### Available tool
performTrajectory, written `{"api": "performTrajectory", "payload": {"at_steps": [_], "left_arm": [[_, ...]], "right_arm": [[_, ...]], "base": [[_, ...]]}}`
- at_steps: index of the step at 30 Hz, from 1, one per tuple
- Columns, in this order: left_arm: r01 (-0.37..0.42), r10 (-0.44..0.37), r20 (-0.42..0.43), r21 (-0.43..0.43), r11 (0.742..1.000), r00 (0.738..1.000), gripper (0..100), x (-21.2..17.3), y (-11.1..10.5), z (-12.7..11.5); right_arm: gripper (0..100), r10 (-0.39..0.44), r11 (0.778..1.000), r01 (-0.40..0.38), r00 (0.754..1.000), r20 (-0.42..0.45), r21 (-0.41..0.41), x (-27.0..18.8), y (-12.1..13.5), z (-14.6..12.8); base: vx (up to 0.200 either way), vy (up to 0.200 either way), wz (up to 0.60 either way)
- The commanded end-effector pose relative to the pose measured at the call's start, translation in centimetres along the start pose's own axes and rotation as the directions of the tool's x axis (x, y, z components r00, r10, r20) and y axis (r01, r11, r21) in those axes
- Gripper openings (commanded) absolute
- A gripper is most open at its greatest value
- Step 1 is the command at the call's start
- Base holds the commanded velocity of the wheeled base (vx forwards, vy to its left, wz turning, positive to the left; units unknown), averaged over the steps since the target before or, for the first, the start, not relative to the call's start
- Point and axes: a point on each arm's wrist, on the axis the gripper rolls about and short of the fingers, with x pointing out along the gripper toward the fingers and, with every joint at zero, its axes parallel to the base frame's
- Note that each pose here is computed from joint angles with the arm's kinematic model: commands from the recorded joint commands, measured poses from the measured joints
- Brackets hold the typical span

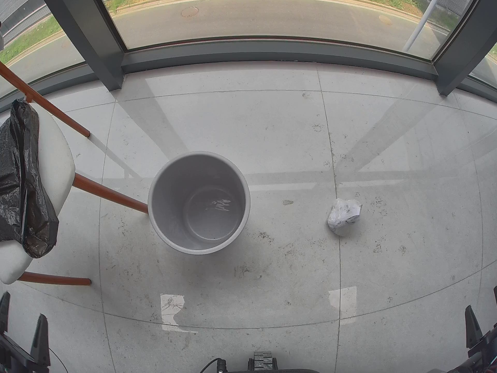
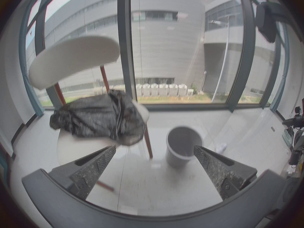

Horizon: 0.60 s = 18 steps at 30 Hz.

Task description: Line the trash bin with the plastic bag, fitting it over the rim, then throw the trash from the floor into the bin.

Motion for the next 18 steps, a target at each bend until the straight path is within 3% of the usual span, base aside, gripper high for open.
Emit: {"api": "performTrajectory", "payload": {"at_steps": [1,5,7,12,18], "left_arm": [[0.027,-0.028,0.015,0.074,0.997,0.999,100,0.0,-0.1,-0.1],[0.028,-0.032,0.050,0.091,0.996,0.998,100,-0.1,0.0,1.8],[0.037,-0.032,-0.052,0.083,0.996,0.998,100,1.6,0.1,5.1],[-0.009,0.024,-0.183,0.082,0.997,0.983,100,7.2,0.6,10.6],[-0.085,0.089,-0.259,0.027,0.996,0.962,100,13.9,1.1,13.7]], "right_arm": [[100,0.000,1.000,0.000,1.000,-0.006,0.001,0.0,0.0,-0.5],[100,0.000,1.000,0.000,1.000,-0.007,0.000,0.0,0.0,-0.5],[100,0.003,1.000,-0.003,1.000,-0.006,0.000,0.0,0.0,-0.5],[100,0.003,1.000,-0.003,1.000,-0.006,0.000,0.0,0.0,-0.5],[100,0.000,1.000,0.000,1.000,-0.006,0.003,0.0,0.0,-0.5]], "base": [[0.000,0.000,0.00],[0.000,0.000,0.00],[0.000,0.000,0.00],[0.000,0.000,0.00],[0.000,0.000,0.00]]}}
